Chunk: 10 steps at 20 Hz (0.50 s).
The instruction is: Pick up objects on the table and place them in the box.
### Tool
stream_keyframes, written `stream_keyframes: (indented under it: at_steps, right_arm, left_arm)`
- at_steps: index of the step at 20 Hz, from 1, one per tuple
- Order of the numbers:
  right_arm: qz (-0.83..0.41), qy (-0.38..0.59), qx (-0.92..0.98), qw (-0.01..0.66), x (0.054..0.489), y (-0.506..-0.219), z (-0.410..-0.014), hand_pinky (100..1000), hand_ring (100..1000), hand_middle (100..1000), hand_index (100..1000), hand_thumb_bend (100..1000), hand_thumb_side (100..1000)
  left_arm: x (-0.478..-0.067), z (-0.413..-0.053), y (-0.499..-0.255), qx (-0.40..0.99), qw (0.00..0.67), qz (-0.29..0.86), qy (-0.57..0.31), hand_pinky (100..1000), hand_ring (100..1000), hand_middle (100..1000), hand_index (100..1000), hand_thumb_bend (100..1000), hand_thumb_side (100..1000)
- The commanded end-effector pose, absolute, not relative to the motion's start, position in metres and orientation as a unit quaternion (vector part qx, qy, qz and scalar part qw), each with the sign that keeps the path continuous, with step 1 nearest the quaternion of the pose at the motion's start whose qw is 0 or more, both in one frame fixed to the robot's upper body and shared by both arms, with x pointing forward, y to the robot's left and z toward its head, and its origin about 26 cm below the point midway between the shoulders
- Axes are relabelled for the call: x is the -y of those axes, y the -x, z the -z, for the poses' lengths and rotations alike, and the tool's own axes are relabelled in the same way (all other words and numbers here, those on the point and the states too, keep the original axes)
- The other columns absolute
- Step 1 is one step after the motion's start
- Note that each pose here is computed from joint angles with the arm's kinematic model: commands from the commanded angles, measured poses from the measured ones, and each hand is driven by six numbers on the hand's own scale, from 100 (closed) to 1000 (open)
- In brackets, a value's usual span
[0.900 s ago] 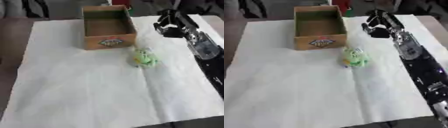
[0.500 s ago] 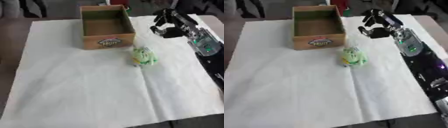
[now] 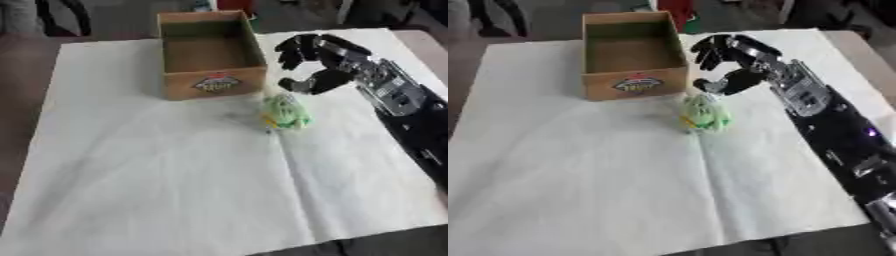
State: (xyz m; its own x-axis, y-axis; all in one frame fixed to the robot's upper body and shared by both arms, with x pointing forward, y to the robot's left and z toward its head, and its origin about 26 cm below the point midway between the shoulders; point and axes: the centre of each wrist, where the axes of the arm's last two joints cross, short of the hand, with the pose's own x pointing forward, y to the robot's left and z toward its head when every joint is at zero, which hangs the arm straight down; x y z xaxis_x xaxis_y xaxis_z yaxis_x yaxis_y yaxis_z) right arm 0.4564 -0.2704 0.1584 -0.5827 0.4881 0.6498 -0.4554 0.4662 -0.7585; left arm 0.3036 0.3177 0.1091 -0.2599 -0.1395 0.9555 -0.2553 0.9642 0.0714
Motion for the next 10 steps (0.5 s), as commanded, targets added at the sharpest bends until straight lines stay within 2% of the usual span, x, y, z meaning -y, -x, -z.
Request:
stream_keyframes:
  at_steps: [1, 2, 3, 10]
  right_arm:
    - [-0.562, 0.024, 0.703, 0.436, 0.274, -0.454, -0.171, 733, 752, 748, 858, 440, 128]
    - [-0.576, 0.027, 0.692, 0.434, 0.275, -0.454, -0.170, 742, 766, 765, 865, 465, 110]
    - [-0.590, 0.031, 0.680, 0.434, 0.277, -0.453, -0.170, 746, 773, 775, 868, 456, 142]
    - [-0.652, 0.068, 0.616, 0.436, 0.296, -0.452, -0.182, 796, 824, 828, 884, 493, 188]
  left_arm:
    - [-0.323, -0.119, -0.304, 0.800, 0.584, -0.038, -0.135, 759, 654, 618, 613, 197, 440]
    - [-0.323, -0.119, -0.304, 0.800, 0.584, -0.038, -0.135, 759, 654, 618, 613, 197, 440]
    - [-0.323, -0.119, -0.304, 0.800, 0.584, -0.038, -0.136, 759, 654, 618, 613, 197, 439]
    - [-0.324, -0.119, -0.303, 0.799, 0.584, -0.038, -0.137, 759, 654, 618, 613, 196, 440]
